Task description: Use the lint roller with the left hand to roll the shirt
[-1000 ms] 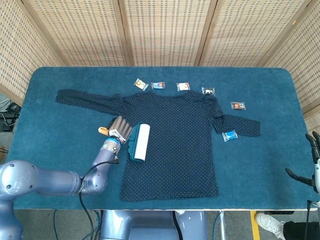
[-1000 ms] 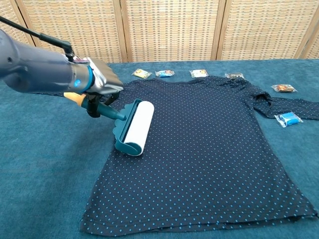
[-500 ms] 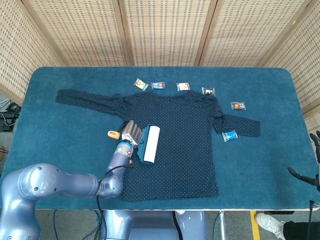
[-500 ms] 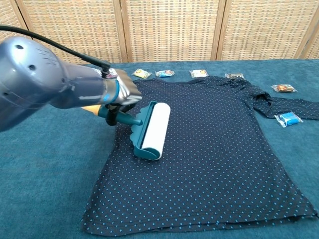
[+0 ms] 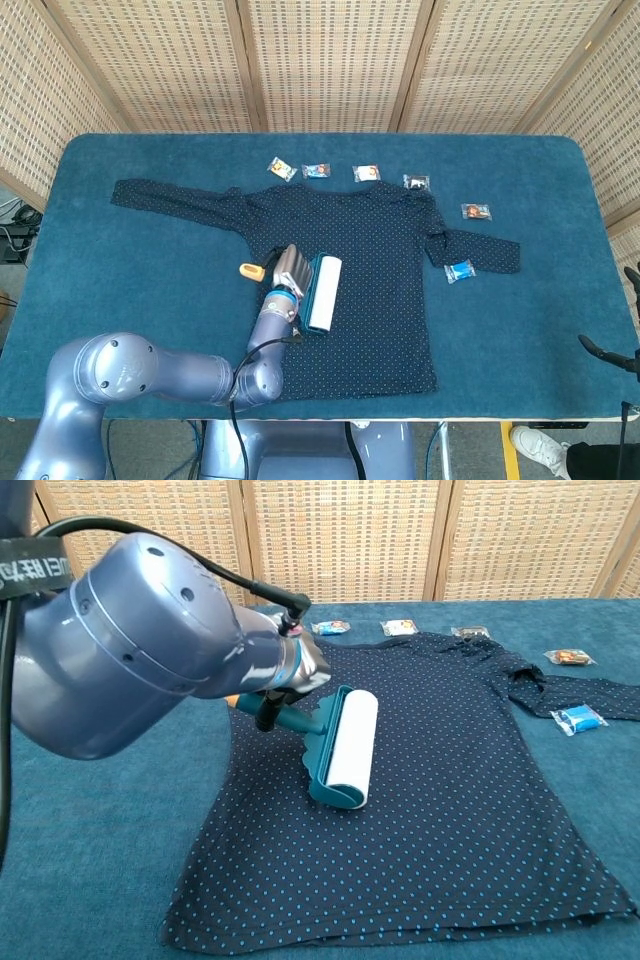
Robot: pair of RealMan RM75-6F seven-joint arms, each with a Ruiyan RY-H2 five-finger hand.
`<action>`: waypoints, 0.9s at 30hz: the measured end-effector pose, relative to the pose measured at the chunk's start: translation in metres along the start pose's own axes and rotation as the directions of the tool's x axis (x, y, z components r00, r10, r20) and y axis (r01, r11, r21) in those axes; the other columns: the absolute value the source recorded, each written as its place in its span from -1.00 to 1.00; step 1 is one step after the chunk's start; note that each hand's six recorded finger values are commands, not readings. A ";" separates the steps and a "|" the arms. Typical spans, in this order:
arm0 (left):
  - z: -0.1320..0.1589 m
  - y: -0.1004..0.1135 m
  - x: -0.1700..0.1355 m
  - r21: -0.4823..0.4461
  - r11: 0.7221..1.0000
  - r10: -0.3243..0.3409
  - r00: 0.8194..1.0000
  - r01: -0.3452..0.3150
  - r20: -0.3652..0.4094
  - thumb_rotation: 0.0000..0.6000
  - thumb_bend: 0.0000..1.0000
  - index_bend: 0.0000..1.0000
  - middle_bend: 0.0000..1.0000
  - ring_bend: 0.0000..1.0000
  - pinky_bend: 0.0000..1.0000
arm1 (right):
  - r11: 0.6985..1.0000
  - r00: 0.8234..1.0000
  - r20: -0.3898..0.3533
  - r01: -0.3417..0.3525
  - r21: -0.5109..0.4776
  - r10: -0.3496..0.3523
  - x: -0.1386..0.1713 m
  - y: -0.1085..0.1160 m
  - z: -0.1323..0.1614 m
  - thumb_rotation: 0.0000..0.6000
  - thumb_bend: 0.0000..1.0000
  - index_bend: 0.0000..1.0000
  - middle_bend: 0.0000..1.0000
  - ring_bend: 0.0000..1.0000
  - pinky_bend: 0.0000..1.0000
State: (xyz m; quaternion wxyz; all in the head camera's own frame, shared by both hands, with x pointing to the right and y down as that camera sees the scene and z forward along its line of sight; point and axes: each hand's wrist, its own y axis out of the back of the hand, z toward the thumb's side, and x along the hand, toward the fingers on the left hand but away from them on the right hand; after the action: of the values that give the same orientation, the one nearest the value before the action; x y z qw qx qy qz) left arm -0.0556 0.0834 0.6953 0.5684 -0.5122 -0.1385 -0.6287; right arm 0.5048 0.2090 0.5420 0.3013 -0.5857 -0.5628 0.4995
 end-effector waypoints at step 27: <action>-0.053 -0.091 -0.030 0.007 0.997 -0.077 0.997 0.077 0.001 1.00 0.79 0.79 0.70 0.52 0.41 | 1.000 1.000 -0.022 -0.012 0.014 0.013 0.002 -0.005 0.008 1.00 -0.83 -1.00 -1.00 -1.00 -1.00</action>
State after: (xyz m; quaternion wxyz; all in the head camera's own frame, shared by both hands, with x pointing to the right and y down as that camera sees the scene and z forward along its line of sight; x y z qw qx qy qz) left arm -0.1646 0.0894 0.6851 0.5455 -0.5048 -0.1606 -0.6494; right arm 0.4948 0.2105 0.5435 0.3082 -0.5925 -0.5524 0.4987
